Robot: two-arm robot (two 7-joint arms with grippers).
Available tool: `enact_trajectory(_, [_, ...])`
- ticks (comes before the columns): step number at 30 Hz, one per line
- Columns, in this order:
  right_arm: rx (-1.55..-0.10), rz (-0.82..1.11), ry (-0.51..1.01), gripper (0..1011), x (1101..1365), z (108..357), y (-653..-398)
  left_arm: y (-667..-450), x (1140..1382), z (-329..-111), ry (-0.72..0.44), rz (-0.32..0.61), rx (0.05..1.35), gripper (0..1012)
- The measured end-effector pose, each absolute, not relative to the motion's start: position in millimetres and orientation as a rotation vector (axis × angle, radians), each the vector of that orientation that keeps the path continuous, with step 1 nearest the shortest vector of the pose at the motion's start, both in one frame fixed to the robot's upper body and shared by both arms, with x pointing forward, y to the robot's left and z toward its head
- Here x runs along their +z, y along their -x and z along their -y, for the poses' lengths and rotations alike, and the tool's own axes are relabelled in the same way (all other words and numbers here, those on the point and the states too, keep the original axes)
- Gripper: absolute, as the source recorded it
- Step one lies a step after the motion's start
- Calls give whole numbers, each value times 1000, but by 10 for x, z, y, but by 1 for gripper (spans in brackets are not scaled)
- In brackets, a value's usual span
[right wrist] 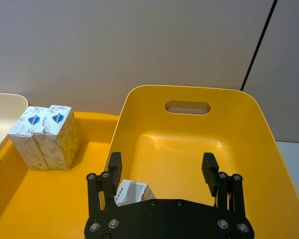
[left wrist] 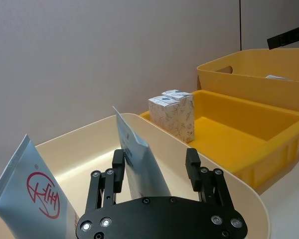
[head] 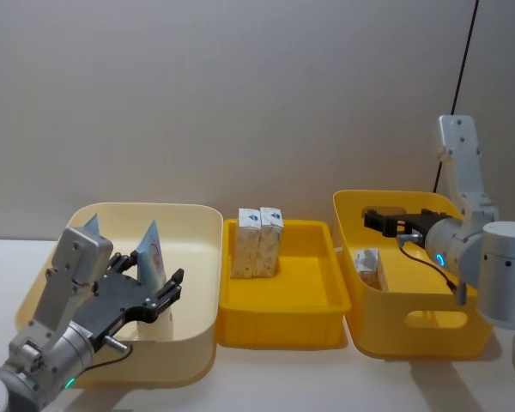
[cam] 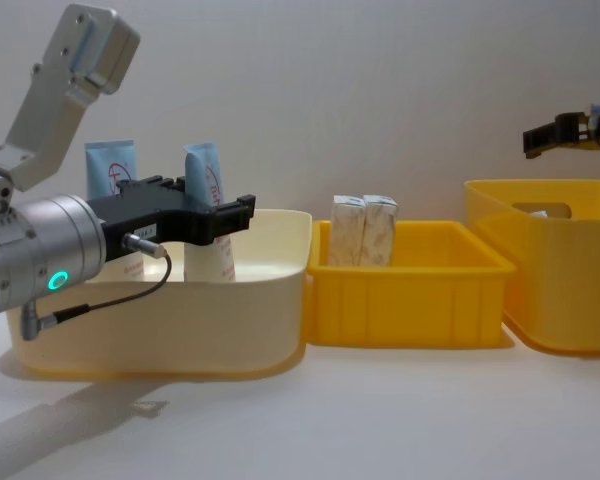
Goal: Bimanual collaborative sorting of washing and personal care products
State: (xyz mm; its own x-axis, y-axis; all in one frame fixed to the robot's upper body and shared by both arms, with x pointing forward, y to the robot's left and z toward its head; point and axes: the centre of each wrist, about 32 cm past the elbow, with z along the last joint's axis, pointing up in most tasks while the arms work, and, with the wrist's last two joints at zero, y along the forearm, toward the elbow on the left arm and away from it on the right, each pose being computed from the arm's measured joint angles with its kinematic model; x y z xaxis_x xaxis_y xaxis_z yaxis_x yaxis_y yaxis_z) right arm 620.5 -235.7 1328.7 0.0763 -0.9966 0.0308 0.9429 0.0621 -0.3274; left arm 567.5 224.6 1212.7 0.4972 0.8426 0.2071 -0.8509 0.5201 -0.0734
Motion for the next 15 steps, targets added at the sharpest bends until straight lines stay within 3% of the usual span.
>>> enact_trajectory(15, [-1484, -225, 292, 1001, 13288, 2357, -6205, -5678, 12128, -2238, -42, 227, 1022, 338])
